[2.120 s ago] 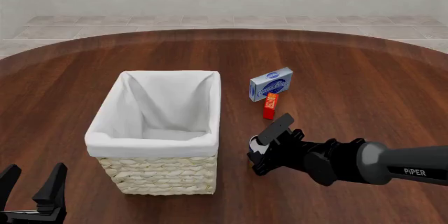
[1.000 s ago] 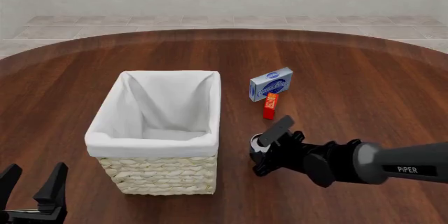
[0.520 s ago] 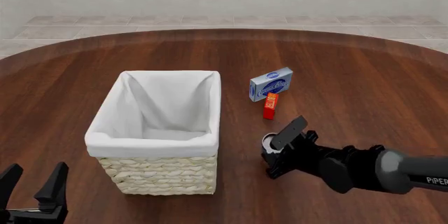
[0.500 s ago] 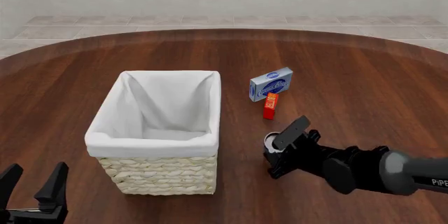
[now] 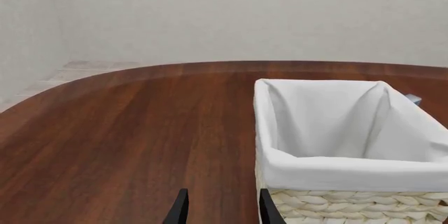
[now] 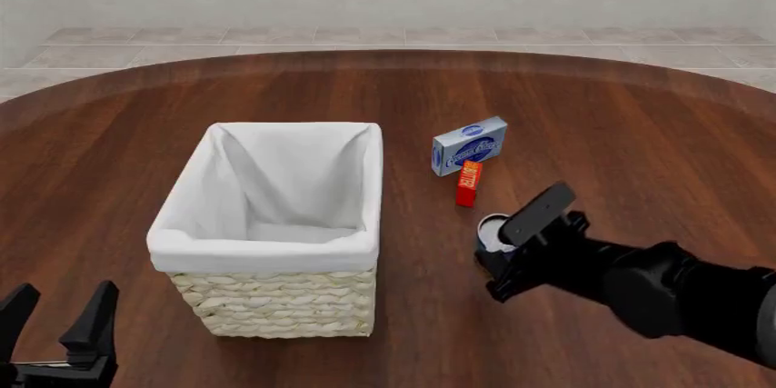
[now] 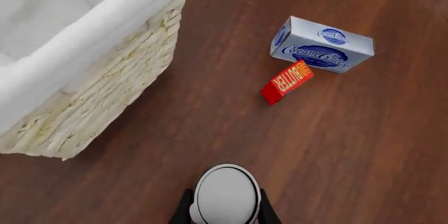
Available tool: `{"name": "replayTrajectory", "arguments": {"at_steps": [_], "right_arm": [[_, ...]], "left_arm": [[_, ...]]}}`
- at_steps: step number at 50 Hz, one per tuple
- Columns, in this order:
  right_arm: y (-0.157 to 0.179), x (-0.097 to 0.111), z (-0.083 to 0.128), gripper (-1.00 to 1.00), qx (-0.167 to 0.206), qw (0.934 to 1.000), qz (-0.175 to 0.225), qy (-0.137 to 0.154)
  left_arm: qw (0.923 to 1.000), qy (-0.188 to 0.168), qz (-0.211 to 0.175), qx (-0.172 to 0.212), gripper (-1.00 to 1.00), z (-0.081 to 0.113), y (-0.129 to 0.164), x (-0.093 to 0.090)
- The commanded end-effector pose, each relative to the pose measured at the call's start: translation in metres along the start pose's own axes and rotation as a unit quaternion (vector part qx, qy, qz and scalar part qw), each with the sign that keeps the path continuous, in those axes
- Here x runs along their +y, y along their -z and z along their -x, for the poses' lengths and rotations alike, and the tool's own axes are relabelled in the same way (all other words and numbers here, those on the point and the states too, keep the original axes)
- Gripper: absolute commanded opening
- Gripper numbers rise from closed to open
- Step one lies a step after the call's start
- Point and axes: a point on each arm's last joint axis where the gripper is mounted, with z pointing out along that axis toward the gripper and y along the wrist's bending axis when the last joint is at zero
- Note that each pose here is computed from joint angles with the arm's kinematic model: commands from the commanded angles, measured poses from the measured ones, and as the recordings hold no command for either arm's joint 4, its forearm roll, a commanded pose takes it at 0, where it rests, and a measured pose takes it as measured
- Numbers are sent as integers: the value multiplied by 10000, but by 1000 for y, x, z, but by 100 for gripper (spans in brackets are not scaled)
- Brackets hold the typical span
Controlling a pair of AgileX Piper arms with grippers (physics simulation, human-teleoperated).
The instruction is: Pick up the alphabet soup and put it in the basket.
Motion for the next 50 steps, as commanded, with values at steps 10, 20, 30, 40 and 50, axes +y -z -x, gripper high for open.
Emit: {"name": "replayTrajectory", "arguments": {"at_steps": [10, 20, 30, 40, 50], "right_arm": [[29, -3, 21, -100, -159, 9998, 6, -73], [57, 6, 50, -100, -604, 9978, 200, -169], [101, -6, 66, -100, -1227, 9924, -98, 70], [120, -9, 85, -100, -1183, 9929, -20, 81], [122, -10, 96, -100, -1014, 9948, 77, 4]], "left_arm": [[10000, -24, 11, 20, 100, 0, -1, 0], [10000, -29, 10, 31, 100, 0, -1, 0], [10000, -22, 9, 40, 100, 0, -1, 0], [10000, -27, 6, 67, 100, -1, -2, 0], [10000, -16, -15, 88, 100, -1, -3, 0]]}}
